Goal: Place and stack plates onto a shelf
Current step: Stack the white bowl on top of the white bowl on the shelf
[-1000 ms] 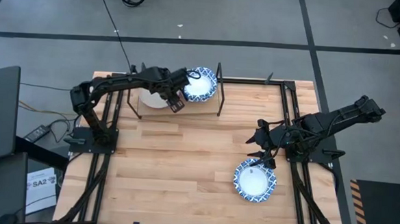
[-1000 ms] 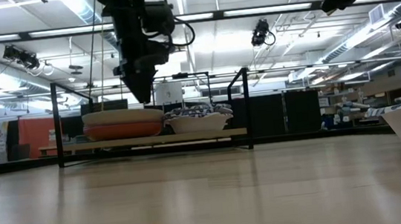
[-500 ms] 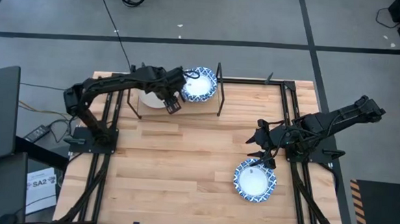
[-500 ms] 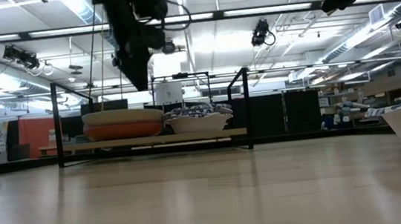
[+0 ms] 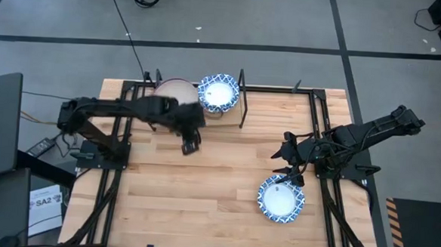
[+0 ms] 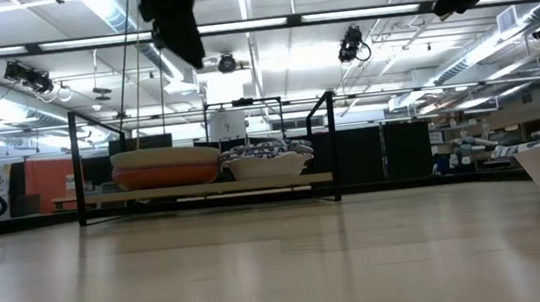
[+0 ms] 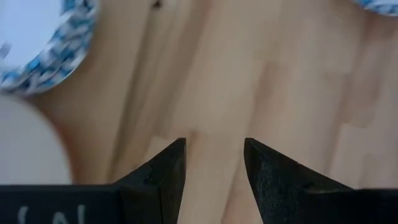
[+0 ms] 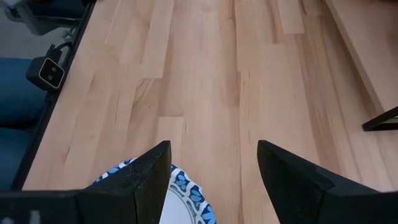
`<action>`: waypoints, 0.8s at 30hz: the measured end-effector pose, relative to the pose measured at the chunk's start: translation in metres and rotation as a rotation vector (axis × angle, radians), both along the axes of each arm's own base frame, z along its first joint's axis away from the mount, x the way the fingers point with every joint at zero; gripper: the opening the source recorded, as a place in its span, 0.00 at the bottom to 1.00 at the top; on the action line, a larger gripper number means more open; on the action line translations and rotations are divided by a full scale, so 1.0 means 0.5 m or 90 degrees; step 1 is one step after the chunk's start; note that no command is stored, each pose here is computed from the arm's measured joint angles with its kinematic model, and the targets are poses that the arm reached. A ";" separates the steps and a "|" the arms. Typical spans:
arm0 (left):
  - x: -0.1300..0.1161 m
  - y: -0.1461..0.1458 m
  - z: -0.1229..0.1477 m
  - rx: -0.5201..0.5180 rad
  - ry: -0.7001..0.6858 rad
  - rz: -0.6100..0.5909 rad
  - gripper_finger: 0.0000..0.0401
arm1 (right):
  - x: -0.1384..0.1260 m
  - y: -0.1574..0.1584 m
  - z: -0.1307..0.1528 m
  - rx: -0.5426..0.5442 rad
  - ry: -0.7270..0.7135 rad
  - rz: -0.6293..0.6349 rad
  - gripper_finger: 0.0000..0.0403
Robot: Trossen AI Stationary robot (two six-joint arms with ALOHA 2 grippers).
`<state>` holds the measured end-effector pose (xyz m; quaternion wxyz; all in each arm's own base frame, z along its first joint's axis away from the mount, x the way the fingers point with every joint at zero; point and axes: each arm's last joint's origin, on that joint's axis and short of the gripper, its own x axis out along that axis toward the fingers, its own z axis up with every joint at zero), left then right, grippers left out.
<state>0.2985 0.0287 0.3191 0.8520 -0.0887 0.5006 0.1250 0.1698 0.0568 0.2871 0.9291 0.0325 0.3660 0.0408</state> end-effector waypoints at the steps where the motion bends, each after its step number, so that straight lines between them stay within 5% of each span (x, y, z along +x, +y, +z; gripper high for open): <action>1: 0.005 -0.019 0.002 0.009 -0.011 -0.015 0.42 | 0.000 0.000 0.000 0.001 0.000 -0.001 0.61; 13: 0.022 -0.205 0.029 0.078 -0.165 -0.132 0.42 | 0.030 0.014 -0.030 0.005 0.059 0.022 0.61; 24: 0.036 -0.258 0.010 0.083 -0.184 -0.152 0.42 | 0.080 0.032 -0.099 -0.043 0.175 0.085 0.61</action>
